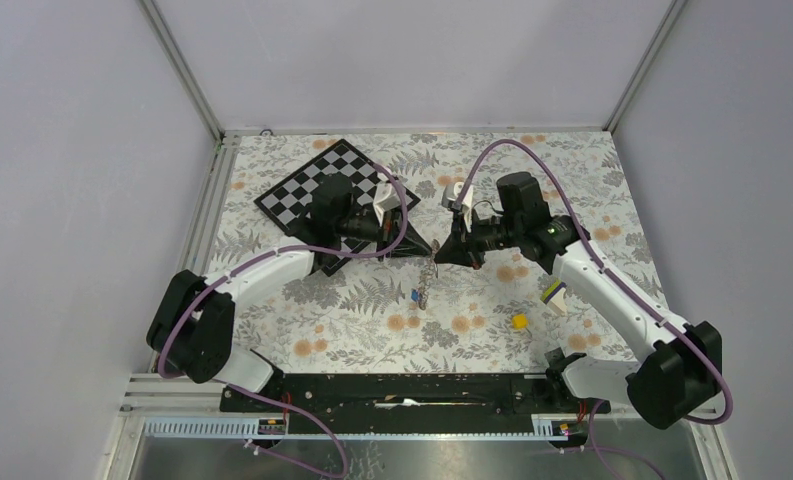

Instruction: Put the keys on the keyring

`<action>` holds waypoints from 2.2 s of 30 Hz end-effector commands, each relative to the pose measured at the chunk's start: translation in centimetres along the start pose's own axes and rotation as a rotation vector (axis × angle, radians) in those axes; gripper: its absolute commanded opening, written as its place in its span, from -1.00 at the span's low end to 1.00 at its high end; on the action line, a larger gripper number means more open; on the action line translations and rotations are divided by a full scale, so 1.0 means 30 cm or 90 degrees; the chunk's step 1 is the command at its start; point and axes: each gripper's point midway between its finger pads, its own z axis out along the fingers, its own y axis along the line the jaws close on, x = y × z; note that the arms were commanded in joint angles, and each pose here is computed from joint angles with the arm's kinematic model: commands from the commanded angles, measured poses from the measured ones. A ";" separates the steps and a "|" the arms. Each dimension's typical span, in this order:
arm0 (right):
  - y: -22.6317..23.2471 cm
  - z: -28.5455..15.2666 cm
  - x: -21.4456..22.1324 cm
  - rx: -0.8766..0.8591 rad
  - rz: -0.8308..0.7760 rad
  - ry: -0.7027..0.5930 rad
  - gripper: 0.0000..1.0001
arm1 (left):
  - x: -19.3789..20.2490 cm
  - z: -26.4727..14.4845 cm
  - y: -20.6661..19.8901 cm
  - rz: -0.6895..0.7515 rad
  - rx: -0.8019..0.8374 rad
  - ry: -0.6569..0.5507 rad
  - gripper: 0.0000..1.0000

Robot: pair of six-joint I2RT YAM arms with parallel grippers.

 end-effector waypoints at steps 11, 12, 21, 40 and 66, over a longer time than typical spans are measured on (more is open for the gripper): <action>-0.022 -0.038 -0.051 0.029 -0.037 0.069 -1.00 | -0.051 -0.001 0.015 0.144 -0.008 0.059 -0.22; -0.023 -0.035 -0.045 0.030 -0.033 0.075 -1.00 | -0.053 0.006 0.011 0.146 -0.004 0.059 -0.18; -0.016 -0.023 -0.028 0.020 -0.021 0.106 -1.00 | -0.046 0.041 0.003 0.157 0.009 0.065 -0.16; -0.004 -0.019 -0.029 0.013 -0.019 0.099 -1.00 | -0.006 0.061 0.016 0.160 0.015 0.077 -0.70; 0.009 -0.033 -0.017 0.021 -0.030 0.081 -0.43 | -0.068 0.020 -0.050 0.098 0.040 -0.005 -1.00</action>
